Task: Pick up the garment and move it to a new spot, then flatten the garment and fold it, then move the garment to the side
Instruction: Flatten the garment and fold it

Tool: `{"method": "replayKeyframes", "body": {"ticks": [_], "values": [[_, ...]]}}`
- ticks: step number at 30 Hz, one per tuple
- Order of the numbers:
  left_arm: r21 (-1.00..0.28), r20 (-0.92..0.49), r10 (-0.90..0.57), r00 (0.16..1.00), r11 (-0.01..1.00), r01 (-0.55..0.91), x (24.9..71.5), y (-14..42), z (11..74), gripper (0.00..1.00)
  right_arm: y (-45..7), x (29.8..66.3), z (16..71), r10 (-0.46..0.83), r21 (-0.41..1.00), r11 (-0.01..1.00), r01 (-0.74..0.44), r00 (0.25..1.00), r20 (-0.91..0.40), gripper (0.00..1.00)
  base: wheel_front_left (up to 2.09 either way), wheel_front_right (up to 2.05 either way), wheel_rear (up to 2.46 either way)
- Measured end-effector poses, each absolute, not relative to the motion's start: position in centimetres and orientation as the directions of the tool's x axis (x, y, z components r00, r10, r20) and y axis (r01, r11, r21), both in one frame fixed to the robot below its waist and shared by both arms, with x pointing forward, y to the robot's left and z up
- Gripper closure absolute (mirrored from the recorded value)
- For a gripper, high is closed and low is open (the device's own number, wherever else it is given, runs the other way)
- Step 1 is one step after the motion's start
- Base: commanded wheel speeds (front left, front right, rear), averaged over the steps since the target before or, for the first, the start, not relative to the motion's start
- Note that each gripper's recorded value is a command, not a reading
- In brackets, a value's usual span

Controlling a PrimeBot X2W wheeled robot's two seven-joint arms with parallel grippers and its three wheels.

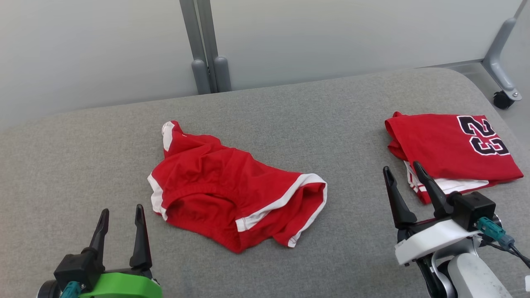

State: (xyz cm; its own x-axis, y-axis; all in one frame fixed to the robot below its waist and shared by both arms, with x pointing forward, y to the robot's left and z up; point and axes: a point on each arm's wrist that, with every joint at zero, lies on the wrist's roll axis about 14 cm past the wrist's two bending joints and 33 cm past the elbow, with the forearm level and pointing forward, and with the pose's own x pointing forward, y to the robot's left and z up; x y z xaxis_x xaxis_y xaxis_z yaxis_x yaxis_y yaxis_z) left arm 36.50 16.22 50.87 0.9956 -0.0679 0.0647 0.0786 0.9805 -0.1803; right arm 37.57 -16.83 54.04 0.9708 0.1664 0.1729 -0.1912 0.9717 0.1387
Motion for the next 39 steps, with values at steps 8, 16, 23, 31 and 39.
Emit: {"method": "replayKeyframes", "body": {"ticks": [8, 16, 23, 31, 39], "values": [[-0.22, -0.014, -0.213, 0.977, 0.954, 0.205, 36.6, 12.2, 49.3, 0.0, -17.3, 37.5, 54.2, 0.162, 0.128, 0.974, -0.185, 0.971, 0.176, 0.0, 0.0, 0.0, 0.0], [-0.398, -0.273, -0.512, 0.814, 0.831, 0.389, 35.9, 4.6, 45.7, 0.0, -18.1, 37.7, 54.5, 0.163, 0.096, 0.979, -0.181, 0.971, 0.174, 0.0, 0.0, 0.0, 0.0], [-0.511, -0.427, -0.646, 0.633, 0.75, 0.42, 35.2, 1.3, 43.2, 0.0, -19.0, 38.0, 54.1, 0.126, 0.114, 0.983, -0.146, 0.979, 0.163, 0.0, 0.0, 0.0, 0.0], [-0.544, -0.489, -0.68, 0.547, 0.728, 0.418, 35.9, 0.1, 41.1, 0.0, -20.8, 37.5, 53.1, 0.064, 0.125, 0.989, -0.081, 0.989, 0.135, 0.0, 0.0, 0.0, 0.0], [-0.56, -0.462, -0.689, 0.558, 0.715, 0.419, 36.7, -0.1, 41.6, 1.0, -21.0, 37.6, 52.9, 0.055, 0.13, 0.989, -0.072, 0.99, 0.129, 0.0, 0.0, 0.0, 0.0]]}}
